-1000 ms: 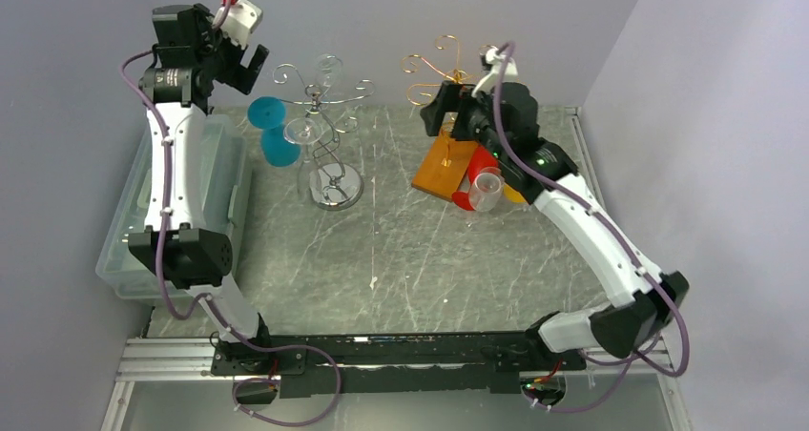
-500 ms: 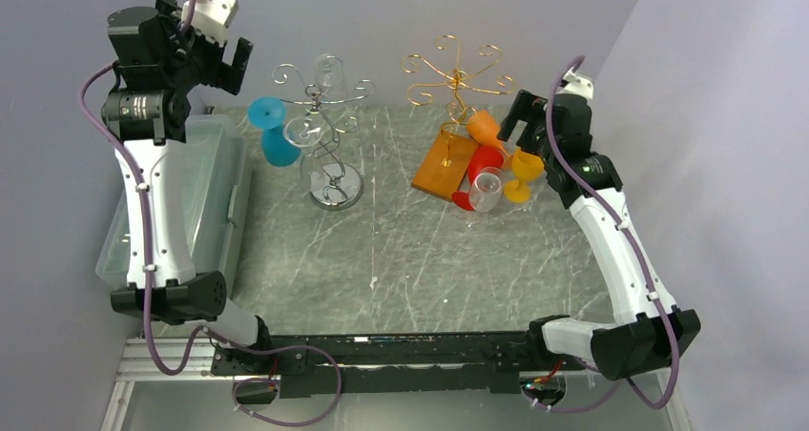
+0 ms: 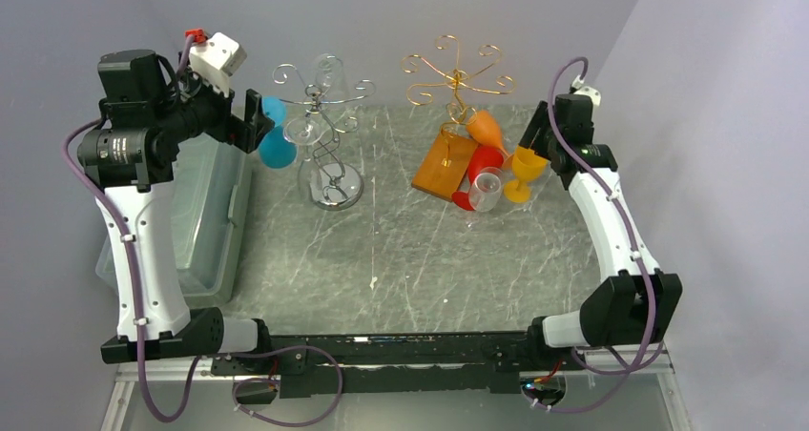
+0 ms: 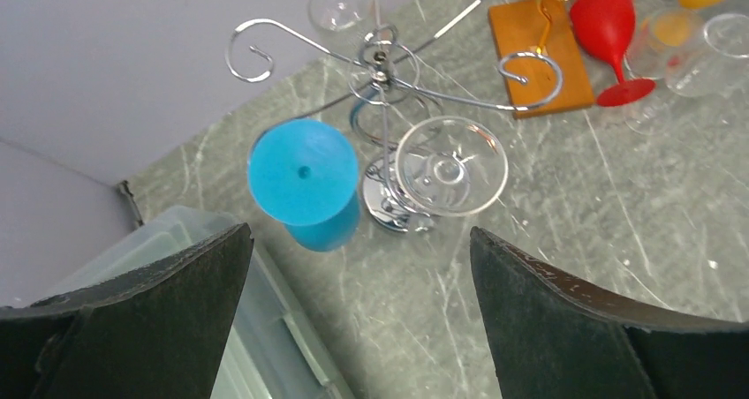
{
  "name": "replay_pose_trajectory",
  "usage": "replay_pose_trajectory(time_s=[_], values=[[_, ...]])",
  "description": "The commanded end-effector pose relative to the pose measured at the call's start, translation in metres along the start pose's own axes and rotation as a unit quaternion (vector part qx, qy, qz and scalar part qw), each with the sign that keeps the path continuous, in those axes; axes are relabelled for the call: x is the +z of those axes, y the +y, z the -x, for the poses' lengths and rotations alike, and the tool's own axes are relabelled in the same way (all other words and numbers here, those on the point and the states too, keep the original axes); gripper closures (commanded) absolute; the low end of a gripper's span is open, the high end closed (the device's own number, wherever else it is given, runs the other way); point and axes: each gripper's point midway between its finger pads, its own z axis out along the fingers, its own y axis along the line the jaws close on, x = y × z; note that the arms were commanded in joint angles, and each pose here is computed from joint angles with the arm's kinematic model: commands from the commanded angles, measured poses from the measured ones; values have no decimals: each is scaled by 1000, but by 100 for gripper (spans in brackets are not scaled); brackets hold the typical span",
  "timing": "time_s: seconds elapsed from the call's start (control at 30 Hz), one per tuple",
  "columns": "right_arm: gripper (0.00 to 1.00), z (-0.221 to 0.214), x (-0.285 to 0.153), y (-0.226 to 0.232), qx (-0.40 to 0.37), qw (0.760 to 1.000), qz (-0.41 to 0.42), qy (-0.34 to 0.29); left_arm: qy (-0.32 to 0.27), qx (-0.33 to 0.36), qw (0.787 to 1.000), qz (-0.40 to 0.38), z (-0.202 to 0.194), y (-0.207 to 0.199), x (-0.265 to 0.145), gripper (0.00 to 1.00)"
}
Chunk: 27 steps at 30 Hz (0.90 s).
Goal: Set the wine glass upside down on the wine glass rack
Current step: Pick up the wine glass at the center of the board.
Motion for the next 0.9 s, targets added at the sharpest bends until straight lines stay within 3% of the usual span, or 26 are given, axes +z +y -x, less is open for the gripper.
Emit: replay_pose_trajectory(time_s=[0.0, 0.47, 0.57, 0.73, 0.87], values=[[33, -13, 15, 9, -1, 1000, 24, 14, 33, -30, 998, -40, -15, -20, -7, 1], [46, -60, 75, 13, 13, 997, 11, 77, 63, -2, 998, -13, -27, -17, -23, 1], [60, -59, 76, 8, 11, 997, -3, 73, 59, 0, 998, -17, -24, -20, -26, 0], [96, -35, 55, -3, 14, 999, -26, 32, 56, -1, 998, -35, -23, -28, -28, 1], [100, -5, 14, -13, 24, 999, -36, -24, 51, 5, 998, -45, -23, -31, -29, 2]])
